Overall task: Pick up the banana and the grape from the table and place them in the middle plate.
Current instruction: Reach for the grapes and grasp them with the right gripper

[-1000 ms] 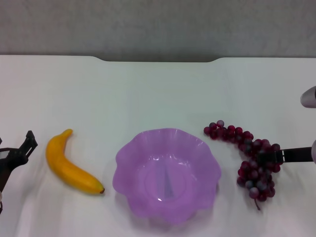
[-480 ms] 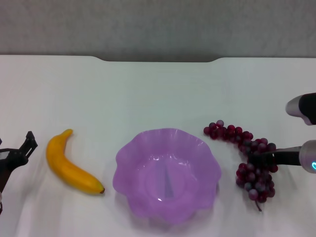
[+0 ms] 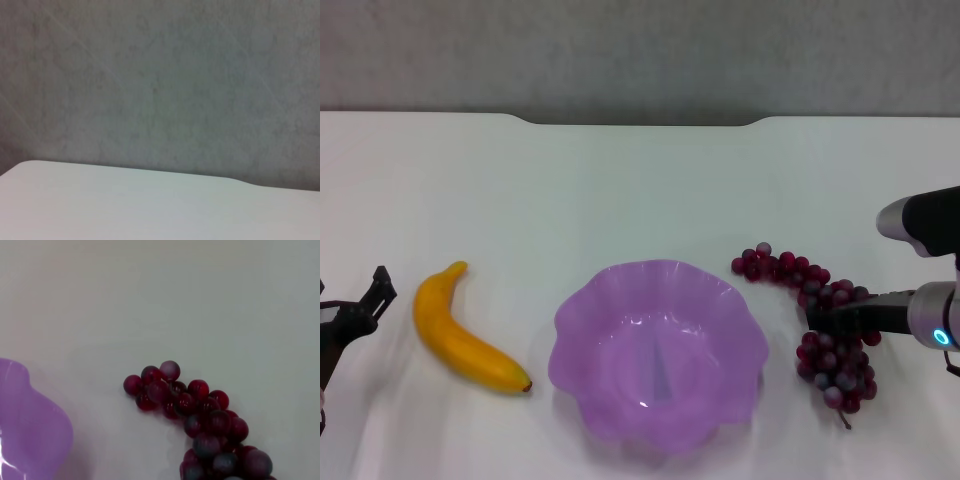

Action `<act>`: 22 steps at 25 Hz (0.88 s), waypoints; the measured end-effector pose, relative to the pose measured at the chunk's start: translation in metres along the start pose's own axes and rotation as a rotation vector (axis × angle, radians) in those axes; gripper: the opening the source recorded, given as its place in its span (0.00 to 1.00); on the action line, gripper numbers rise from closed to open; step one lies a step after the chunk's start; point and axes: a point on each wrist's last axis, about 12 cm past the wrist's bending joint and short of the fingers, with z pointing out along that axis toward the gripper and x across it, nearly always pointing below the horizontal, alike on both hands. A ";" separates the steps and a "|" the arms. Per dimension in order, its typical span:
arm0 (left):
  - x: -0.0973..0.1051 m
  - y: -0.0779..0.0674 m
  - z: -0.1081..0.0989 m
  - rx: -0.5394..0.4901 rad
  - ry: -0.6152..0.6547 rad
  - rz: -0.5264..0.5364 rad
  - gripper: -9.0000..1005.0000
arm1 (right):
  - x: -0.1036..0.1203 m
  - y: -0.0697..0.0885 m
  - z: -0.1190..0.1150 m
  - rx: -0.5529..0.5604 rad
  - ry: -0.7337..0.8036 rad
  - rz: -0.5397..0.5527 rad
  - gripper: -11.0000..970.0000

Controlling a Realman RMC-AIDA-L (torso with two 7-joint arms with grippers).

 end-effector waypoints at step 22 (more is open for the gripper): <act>-0.001 -0.001 0.001 0.005 -0.002 0.002 0.90 | 0.007 0.000 0.006 0.011 0.033 -0.043 0.75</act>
